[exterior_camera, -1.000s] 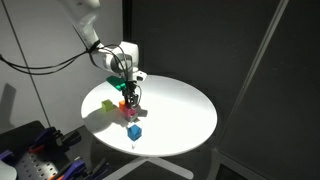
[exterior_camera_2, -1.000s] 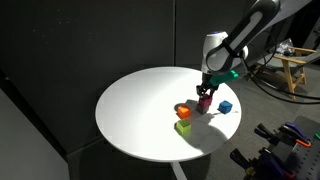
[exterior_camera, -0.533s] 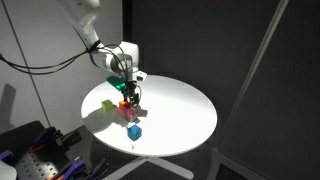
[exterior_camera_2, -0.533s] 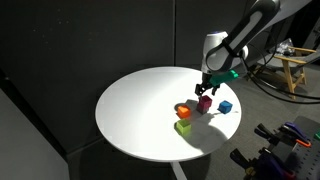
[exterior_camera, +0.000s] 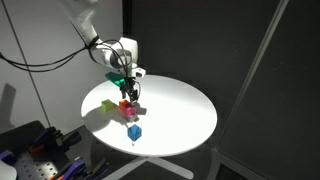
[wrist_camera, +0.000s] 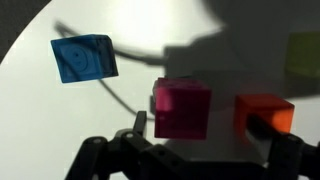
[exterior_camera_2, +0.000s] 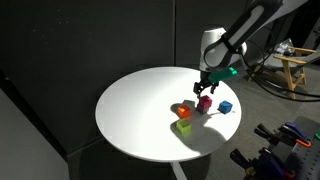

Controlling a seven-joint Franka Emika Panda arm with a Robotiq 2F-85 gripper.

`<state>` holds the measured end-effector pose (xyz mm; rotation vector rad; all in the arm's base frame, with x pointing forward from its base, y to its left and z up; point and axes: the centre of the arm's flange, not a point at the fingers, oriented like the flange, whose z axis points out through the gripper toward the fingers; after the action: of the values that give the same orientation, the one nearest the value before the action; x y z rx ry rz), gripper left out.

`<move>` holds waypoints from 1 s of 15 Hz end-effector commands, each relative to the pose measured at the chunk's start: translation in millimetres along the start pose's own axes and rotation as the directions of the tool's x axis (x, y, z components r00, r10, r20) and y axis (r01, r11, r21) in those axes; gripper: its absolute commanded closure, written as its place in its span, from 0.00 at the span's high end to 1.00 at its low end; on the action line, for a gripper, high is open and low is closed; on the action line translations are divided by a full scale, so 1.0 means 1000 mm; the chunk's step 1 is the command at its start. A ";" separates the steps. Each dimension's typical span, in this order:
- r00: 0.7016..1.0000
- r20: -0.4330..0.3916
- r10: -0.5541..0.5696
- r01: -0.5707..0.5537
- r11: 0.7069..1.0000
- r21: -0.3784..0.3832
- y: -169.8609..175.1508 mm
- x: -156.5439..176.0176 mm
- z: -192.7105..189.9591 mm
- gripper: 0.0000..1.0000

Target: Put the pink block on the grey block and then put the yellow block on the pink bock

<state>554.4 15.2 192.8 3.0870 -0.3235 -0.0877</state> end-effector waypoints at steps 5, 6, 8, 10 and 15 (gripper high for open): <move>0.998 0.010 -0.061 0.061 0.998 0.002 -0.030 -0.012 -0.062 1.00; 0.997 0.005 -0.083 0.083 0.997 0.002 -0.037 -0.016 -0.068 1.00; 0.991 -0.008 -0.136 0.136 0.991 0.008 -0.049 -0.023 -0.079 1.00; 0.985 -0.014 -0.174 0.174 0.985 0.005 -0.061 -0.030 -0.087 1.00; 0.977 0.008 -0.213 0.213 0.977 0.005 -0.076 -0.047 -0.097 1.00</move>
<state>544.2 100.0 276.6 3.1222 -0.0376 -0.0689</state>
